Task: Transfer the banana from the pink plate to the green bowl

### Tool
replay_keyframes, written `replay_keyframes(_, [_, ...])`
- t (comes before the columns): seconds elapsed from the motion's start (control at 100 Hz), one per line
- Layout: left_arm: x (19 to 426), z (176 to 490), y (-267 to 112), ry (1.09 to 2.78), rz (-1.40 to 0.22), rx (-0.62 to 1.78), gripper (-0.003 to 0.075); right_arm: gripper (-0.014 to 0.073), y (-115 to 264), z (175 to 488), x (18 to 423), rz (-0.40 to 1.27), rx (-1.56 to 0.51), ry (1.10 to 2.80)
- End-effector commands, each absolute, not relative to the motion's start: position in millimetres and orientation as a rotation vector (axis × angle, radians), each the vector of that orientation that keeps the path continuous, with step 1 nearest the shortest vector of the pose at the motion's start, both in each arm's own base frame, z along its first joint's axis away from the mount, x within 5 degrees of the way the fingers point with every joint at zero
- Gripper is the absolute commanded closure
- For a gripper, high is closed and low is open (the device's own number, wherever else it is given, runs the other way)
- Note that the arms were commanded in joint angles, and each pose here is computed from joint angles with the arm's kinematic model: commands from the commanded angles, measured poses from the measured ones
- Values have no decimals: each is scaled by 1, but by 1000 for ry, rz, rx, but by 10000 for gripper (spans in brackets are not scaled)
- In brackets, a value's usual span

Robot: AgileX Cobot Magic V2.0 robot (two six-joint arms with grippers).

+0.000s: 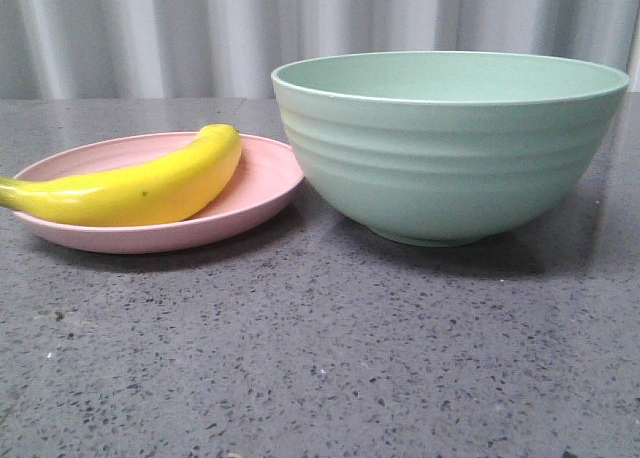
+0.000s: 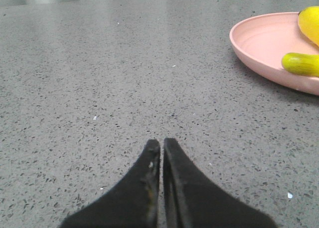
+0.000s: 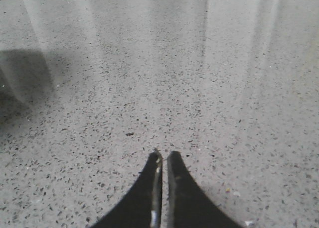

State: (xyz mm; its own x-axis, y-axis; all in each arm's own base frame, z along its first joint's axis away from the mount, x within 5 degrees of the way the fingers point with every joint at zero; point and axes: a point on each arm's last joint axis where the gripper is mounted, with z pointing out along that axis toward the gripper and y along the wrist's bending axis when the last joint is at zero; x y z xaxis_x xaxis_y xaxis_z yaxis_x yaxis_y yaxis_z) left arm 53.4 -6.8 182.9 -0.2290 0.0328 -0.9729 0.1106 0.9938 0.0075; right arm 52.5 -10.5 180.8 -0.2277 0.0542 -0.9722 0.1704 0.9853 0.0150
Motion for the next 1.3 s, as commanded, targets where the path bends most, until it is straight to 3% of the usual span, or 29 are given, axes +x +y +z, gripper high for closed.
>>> replay_keyframes(0.0, [53,189,-7,1707,-87,89,741,663,-10,176,53,-110,163,1781])
replay_keyframes(1.1, [53,189,-6,1706,-73,100,741,663,-10,176,53,-110,163,1781])
replay_keyframes(1.29, [53,189,-4,1698,34,174,741,663,-10,176,53,-110,163,1781])
